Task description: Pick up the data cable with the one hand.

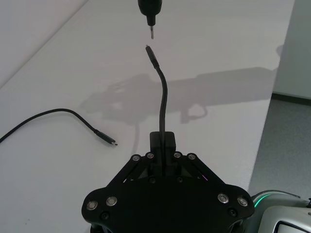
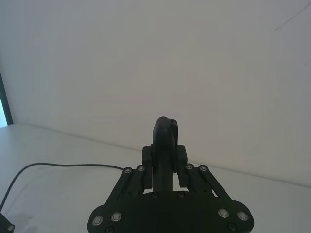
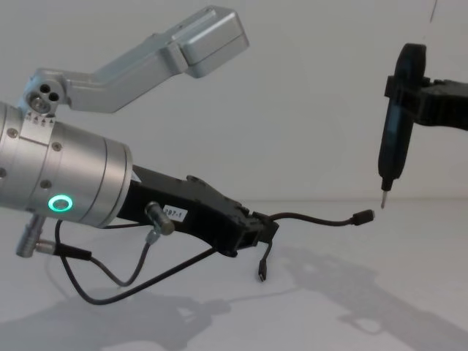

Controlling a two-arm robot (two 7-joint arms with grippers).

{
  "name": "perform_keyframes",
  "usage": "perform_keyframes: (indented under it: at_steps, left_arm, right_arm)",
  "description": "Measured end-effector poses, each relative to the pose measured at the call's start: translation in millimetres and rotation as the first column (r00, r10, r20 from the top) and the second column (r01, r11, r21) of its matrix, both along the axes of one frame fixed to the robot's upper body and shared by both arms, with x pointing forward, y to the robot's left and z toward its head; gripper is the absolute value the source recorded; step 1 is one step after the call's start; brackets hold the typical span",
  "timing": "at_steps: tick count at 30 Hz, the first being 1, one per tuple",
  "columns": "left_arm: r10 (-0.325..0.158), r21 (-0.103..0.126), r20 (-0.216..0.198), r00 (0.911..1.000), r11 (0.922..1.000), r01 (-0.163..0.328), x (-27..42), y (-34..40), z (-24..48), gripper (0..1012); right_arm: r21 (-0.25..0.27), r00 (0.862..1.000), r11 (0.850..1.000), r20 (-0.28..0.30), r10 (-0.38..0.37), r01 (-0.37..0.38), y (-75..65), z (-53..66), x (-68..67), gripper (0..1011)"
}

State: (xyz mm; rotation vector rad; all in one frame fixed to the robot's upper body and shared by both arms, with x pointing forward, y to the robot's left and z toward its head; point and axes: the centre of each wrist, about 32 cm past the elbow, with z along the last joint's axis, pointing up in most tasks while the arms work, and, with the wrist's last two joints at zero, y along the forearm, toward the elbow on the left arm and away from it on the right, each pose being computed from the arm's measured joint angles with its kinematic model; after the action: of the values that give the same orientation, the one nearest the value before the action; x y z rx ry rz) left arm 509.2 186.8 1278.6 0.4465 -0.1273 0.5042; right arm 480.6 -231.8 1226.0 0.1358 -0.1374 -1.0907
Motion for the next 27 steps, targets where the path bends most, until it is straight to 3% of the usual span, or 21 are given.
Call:
perform_keyframes:
  at_steps: [12,27]
  left_arm:
    - [-0.002,0.0,0.001,1.0,1.0,0.002,0.0,0.1,0.7,37]
    - [-0.003,0.0,0.0,1.0,1.0,0.003,0.0,0.3,0.7,37]
  right_arm:
    - [-0.033,1.0,0.999,0.014,0.003,-0.003,4.1,-5.5,4.9,279]
    - [-0.028,1.0,1.0,0.003,0.009,-0.009,5.7,-7.9,7.1,279]
